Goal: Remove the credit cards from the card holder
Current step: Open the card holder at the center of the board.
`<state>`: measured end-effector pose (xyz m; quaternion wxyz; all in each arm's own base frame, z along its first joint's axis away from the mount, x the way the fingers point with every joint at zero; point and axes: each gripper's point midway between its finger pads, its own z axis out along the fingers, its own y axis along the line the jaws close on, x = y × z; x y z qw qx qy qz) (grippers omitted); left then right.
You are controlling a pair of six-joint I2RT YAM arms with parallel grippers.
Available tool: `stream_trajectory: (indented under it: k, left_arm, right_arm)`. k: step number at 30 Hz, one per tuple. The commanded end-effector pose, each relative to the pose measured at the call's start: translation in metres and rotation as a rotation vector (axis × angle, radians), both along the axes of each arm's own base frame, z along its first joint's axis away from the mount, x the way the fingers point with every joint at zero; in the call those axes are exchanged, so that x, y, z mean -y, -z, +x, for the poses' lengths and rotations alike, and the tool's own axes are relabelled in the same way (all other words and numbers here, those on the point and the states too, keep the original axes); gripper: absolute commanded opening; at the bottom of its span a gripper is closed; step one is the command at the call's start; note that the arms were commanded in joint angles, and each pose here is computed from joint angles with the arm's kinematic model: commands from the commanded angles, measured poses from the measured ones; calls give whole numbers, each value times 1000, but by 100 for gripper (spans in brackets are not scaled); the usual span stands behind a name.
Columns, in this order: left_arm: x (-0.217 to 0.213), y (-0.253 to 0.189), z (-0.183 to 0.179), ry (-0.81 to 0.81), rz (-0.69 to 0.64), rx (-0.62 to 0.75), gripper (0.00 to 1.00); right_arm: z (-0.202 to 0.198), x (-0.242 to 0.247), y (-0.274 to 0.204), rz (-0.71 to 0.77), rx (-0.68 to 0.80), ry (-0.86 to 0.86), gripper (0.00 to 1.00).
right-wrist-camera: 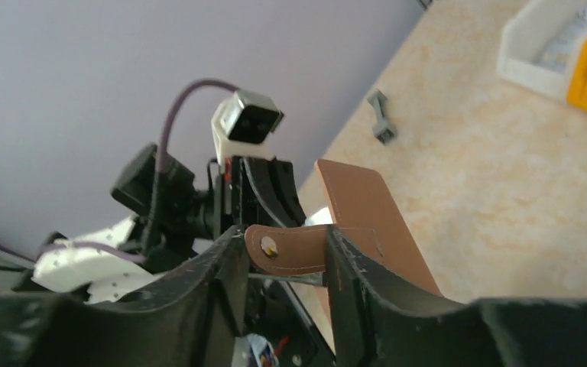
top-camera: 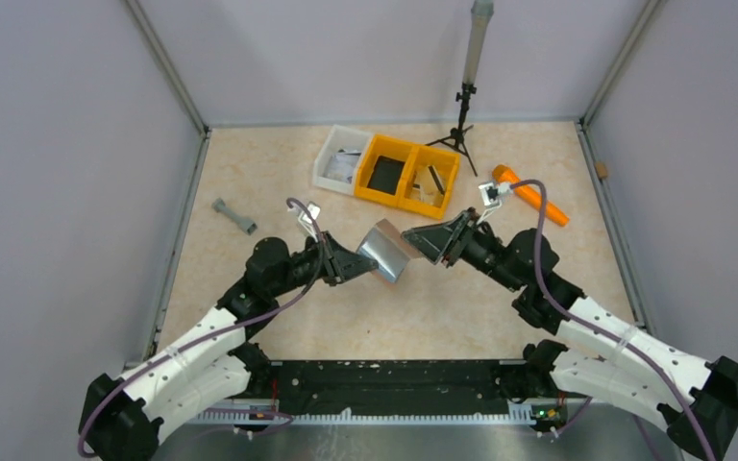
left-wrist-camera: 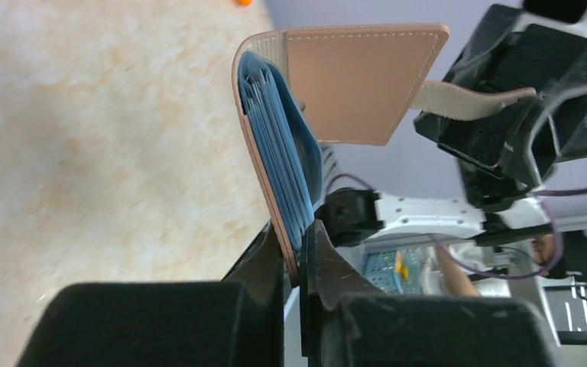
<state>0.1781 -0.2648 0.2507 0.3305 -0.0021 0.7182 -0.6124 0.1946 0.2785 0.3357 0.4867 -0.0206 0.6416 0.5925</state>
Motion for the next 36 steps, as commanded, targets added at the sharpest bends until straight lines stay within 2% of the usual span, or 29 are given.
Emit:
stream_trajectory:
  k: [1, 4, 5, 12, 18, 25, 30, 36]
  left_arm:
    - [0, 37, -5, 57, 179, -36, 0]
    - [3, 54, -10, 116, 236, -63, 0]
    - [4, 59, -10, 131, 251, -68, 0]
    - [13, 101, -13, 237, 350, -150, 0]
    - [19, 129, -18, 357, 448, -263, 0]
    - [16, 142, -13, 376, 540, -316, 0]
    - [13, 157, -15, 395, 593, -363, 0]
    - [9, 162, -16, 392, 627, -397, 0]
  right_arm:
    - [-16, -8, 74, -296, 23, -113, 49]
    - [-21, -5, 115, -408, -6, -134, 88]
    - [-23, -4, 126, -427, -11, -138, 91]
    - [-28, 17, 189, -588, -92, -95, 94]
    - [-39, 18, 220, -655, -146, -157, 95]
    - [-30, 39, 248, -820, -209, -17, 82]
    - [-20, 62, 243, -936, -202, 69, 83]
    - [-24, 44, 200, -887, -131, -6, 81]
